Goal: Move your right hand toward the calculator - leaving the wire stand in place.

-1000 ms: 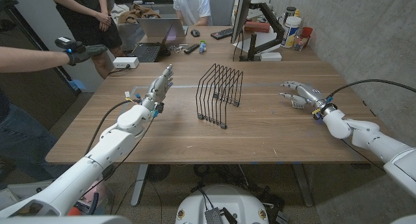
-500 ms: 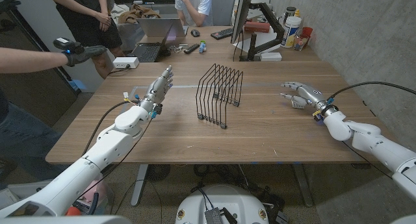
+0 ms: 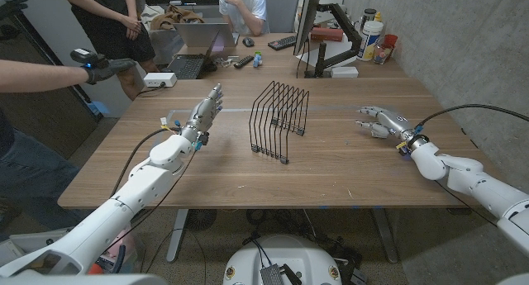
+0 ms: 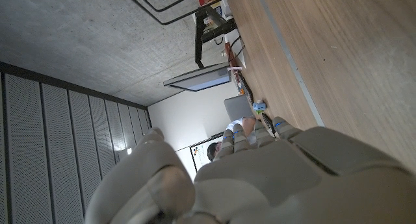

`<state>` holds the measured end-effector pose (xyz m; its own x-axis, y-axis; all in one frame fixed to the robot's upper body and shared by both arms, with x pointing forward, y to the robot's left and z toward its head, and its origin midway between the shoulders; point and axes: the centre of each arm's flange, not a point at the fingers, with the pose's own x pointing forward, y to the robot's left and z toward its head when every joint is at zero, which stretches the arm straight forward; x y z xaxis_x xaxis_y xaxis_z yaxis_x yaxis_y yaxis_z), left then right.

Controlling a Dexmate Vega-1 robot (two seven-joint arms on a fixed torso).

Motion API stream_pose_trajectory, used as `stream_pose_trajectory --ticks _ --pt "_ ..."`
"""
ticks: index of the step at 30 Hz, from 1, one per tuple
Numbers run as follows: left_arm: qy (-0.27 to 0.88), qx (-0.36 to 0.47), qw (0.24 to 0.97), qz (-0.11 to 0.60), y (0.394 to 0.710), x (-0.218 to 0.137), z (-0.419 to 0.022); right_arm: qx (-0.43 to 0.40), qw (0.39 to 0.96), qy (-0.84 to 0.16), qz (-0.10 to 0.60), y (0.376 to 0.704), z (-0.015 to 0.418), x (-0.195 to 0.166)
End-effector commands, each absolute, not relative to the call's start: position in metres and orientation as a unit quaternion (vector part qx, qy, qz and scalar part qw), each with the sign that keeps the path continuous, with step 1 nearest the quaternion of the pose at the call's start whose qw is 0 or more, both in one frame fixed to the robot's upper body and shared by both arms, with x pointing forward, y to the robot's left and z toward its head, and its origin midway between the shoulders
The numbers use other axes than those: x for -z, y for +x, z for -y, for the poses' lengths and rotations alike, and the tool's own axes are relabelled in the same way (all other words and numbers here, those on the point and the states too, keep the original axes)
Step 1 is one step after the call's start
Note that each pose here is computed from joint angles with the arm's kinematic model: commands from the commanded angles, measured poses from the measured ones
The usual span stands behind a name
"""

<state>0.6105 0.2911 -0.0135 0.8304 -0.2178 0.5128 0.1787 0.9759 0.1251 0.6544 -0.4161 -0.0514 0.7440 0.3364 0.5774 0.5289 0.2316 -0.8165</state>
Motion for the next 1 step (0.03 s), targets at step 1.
stream_pose_trajectory --ticks 1 --pt "0.038 0.104 0.957 0.269 0.6084 0.0181 -0.2934 0.059 0.700 -0.614 0.359 0.6570 0.4024 0.0519"
